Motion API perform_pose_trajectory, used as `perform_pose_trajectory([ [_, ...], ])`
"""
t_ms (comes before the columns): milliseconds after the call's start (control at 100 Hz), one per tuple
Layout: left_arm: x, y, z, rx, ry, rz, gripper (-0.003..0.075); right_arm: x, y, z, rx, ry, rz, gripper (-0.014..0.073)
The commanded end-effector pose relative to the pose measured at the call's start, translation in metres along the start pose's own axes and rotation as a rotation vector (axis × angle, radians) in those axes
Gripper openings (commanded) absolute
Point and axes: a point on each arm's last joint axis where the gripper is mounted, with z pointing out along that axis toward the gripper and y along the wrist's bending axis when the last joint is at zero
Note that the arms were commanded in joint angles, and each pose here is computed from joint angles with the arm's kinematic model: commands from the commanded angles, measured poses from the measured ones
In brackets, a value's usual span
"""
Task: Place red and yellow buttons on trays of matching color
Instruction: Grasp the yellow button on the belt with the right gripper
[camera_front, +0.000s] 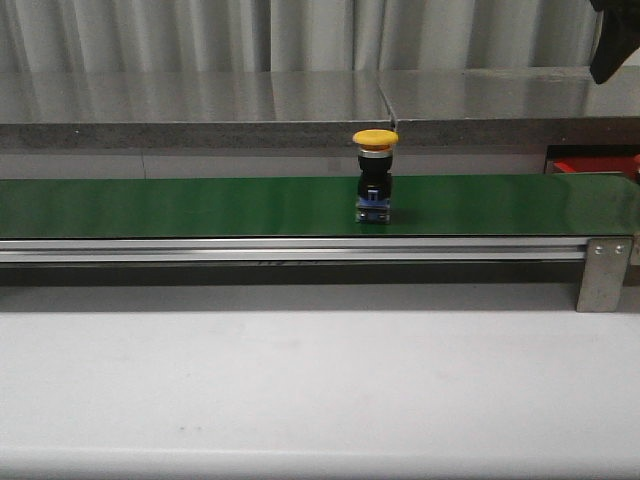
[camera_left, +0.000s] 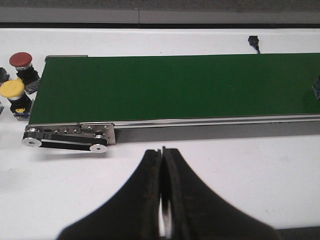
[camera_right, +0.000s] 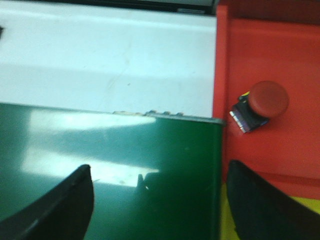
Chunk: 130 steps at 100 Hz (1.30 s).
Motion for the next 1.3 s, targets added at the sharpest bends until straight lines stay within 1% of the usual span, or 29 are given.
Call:
perform_pose_trajectory([
  [0, -0.012, -0.002, -0.004, 0.015, -0.091, -0.005, -0.0020, -0.007, 0.017, -0.034, -0.028, -0.080, -0.051, 0.0552],
  [150, -0.012, -0.002, -0.004, 0.015, -0.091, -0.005, -0.0020, 0.005, 0.051, -0.034, -0.110, 0.030, -0.166, 0.0552],
  [240, -0.012, -0.002, -0.004, 0.015, -0.091, -0.005, -0.0020, 0.009, 0.070, -0.033, -0.150, 0.054, -0.231, 0.0552],
  [390, -0.012, -0.002, -0.004, 0.015, -0.091, -0.005, -0.0020, 0.013, 0.090, -0.033, -0.188, 0.063, -0.280, 0.0552],
  [500, -0.012, -0.002, -0.004, 0.015, -0.091, -0.005, -0.0020, 0.015, 0.099, -0.029, -0.208, 0.074, -0.297, 0.0552],
  [670, -0.012, -0.002, -0.004, 0.015, -0.091, -0.005, -0.0020, 0.024, 0.116, -0.007, -0.275, 0.137, -0.364, 0.0552],
  [870, -0.012, -0.002, -0.004, 0.015, -0.091, -0.005, -0.0020, 0.028, 0.126, 0.008, -0.298, 0.143, -0.386, 0.0552],
  [1170, -0.012, -0.002, -0.004, 0.015, -0.091, -0.005, -0.0020, 0.019, 0.130, 0.025, -0.301, 0.026, -0.353, 0.0547],
  [1230, -0.012, -0.002, -0.004, 0.015, -0.091, -0.005, -0.0020, 0.019, 0.129, 0.027, -0.298, 0.018, -0.351, 0.0495],
  [1290, -0.012, -0.002, -0.004, 0.015, -0.091, -0.005, -0.0020, 0.018, 0.129, 0.028, -0.296, 0.012, -0.350, 0.0403],
])
